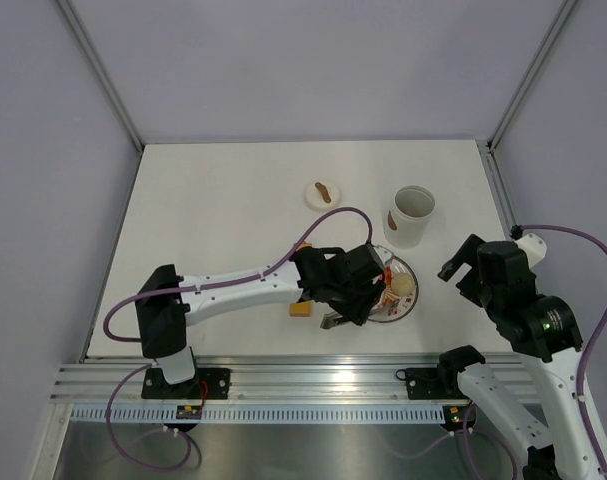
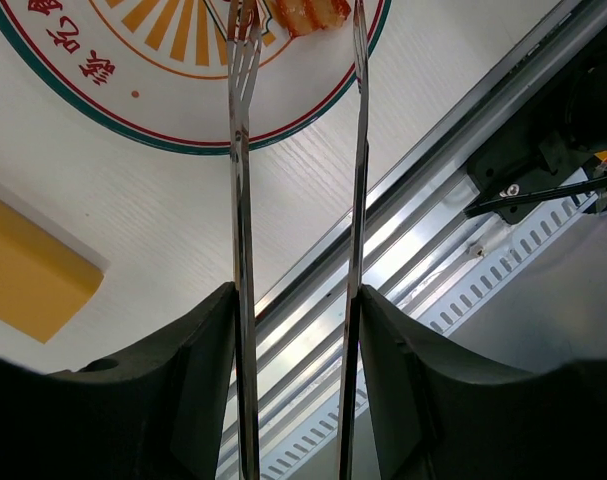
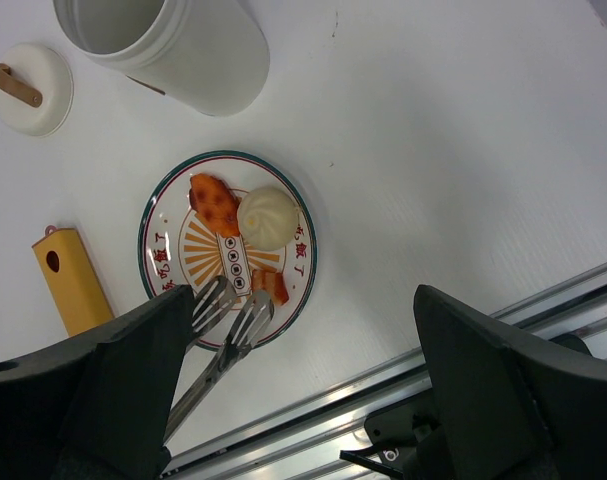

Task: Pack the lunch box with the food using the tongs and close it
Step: Pick up the fake food from the plate.

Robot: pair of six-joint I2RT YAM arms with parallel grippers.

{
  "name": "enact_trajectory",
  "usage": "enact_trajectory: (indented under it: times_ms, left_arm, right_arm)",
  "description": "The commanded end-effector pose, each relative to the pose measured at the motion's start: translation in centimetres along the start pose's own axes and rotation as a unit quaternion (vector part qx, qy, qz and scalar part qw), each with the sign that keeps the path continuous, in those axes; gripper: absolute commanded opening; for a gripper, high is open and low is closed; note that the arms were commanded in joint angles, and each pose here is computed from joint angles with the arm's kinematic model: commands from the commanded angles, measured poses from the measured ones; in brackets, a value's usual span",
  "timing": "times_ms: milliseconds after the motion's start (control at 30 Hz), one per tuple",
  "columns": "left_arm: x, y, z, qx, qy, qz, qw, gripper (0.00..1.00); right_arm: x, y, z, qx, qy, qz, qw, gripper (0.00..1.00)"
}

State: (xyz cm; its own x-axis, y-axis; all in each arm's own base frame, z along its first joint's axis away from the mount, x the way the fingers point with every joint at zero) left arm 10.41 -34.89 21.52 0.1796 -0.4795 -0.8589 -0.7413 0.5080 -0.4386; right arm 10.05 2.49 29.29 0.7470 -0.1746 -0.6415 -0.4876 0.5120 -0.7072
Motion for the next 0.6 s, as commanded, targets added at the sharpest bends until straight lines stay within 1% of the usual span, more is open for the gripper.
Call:
enact_trajectory:
  times_ms: [0, 167, 567]
  left_arm:
    - [-1.3, -1.7, -1.2, -0.018, 0.004, -0.041, 0.999, 0.53]
    - [-0.6, -1.9, -1.4, -0.021, 0.0, -0.037, 0.999, 0.56]
    - [1.1, -1.8, -1.7, -0.017, -0.017, 0.0, 1.0, 0.56]
  right_arm:
    - [-0.7, -0.7, -0.1, 0.007, -0.001, -0.018, 1.0, 1.0]
    - [-0.7, -0.6, -0.1, 0.008, -0.004, -0.019, 1.0, 0.99]
    - [-0.8, -0.8, 0.0, 0.006, -0.007, -0.019, 1.0, 0.99]
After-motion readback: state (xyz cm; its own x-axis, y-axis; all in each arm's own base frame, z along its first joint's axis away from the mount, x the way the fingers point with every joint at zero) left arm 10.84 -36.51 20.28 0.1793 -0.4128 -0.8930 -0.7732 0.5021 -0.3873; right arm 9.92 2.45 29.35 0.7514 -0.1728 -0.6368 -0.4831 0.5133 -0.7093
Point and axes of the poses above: each gripper's point midway between its finger pads, its own x axis out along the fingers, its own z axis along the line the jaws close on, y = z × x, the point moved 9 cm from there along -x, back along the fingers, and after that the axes turned 1 degree about -x, right-handed, at the moved point
